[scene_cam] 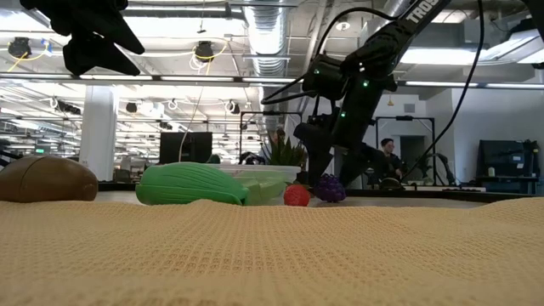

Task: Pick and placing Produce into tupperware
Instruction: Put the purple grapes into the transparent bin

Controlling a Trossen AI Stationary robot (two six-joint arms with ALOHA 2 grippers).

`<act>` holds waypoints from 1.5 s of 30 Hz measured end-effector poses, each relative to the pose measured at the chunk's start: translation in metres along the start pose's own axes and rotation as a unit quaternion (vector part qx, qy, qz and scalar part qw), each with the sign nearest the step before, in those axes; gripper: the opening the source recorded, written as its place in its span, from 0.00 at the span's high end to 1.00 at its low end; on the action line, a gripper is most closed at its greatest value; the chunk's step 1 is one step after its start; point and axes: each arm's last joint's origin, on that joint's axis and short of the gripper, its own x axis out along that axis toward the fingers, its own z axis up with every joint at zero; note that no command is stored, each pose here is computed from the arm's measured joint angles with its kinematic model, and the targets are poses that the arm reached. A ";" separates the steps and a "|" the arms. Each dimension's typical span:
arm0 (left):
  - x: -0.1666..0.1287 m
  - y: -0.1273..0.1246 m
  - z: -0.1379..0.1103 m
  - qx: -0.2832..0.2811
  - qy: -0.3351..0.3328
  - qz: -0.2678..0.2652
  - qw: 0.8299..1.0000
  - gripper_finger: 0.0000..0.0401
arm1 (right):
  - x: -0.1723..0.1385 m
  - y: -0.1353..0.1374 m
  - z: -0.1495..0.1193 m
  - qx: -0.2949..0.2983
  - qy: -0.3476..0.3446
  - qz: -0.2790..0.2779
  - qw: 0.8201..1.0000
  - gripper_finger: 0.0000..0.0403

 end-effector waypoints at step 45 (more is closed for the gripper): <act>0.000 0.000 0.000 -0.003 0.000 0.001 1.000 0.48 | 0.000 -0.001 -0.001 0.003 0.009 -0.004 1.000 0.45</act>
